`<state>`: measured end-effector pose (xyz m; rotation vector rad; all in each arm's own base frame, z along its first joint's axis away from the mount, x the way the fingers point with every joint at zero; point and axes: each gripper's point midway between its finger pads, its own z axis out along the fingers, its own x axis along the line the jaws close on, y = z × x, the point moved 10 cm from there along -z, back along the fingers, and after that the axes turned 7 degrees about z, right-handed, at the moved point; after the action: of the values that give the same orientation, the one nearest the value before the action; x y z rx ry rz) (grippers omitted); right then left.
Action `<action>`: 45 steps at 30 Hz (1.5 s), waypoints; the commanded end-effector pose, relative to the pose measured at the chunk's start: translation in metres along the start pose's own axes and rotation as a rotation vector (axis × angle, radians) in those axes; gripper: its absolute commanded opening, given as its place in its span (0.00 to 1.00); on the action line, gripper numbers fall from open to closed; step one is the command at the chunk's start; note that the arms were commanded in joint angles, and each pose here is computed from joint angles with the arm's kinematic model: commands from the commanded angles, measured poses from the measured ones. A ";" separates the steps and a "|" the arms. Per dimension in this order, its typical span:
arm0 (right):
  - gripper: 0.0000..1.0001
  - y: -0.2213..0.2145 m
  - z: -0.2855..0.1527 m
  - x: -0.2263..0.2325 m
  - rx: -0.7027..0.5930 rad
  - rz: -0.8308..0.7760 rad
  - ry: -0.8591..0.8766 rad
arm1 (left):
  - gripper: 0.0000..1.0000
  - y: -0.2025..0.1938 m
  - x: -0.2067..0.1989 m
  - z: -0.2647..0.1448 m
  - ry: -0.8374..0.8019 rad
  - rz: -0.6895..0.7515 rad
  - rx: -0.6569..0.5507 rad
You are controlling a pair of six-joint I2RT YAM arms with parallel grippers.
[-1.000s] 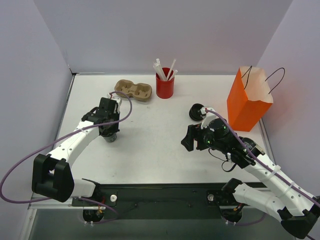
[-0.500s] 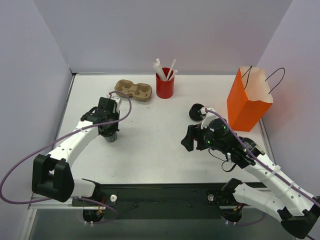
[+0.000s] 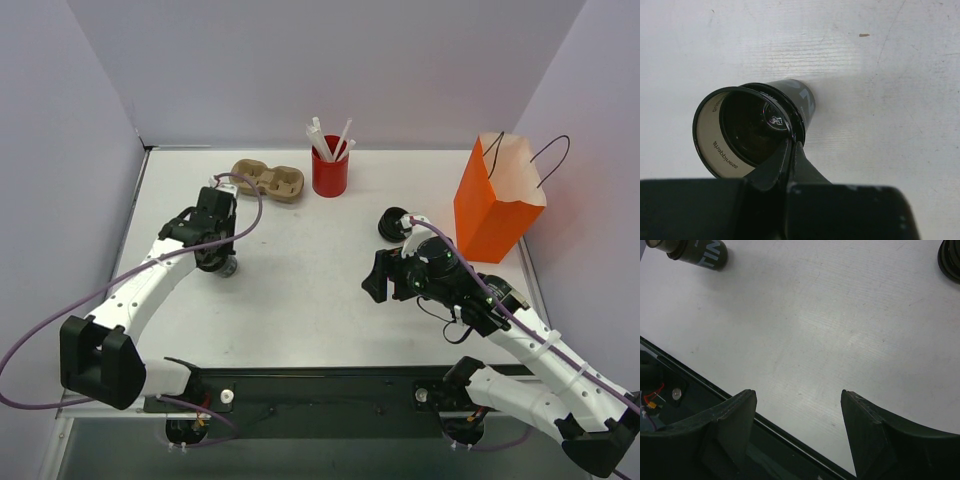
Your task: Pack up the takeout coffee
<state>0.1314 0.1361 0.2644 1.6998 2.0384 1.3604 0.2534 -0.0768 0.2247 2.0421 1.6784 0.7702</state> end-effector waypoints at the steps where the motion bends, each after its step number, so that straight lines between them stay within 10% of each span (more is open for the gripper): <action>1: 0.69 0.004 0.002 0.004 -0.004 -0.004 0.022 | 0.00 0.016 -0.004 -0.018 0.098 0.039 -0.033; 20: 0.69 0.007 -0.007 0.007 -0.025 0.022 0.040 | 0.00 0.067 -0.014 -0.080 0.027 0.069 -0.192; 45: 0.68 0.000 -0.063 -0.024 -0.330 0.105 -0.143 | 0.00 0.026 -0.233 -0.032 -0.350 0.293 -0.135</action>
<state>0.1006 0.0871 0.2948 1.7027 1.6218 1.4971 0.2155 -0.2891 0.2131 2.3293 1.1298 0.5660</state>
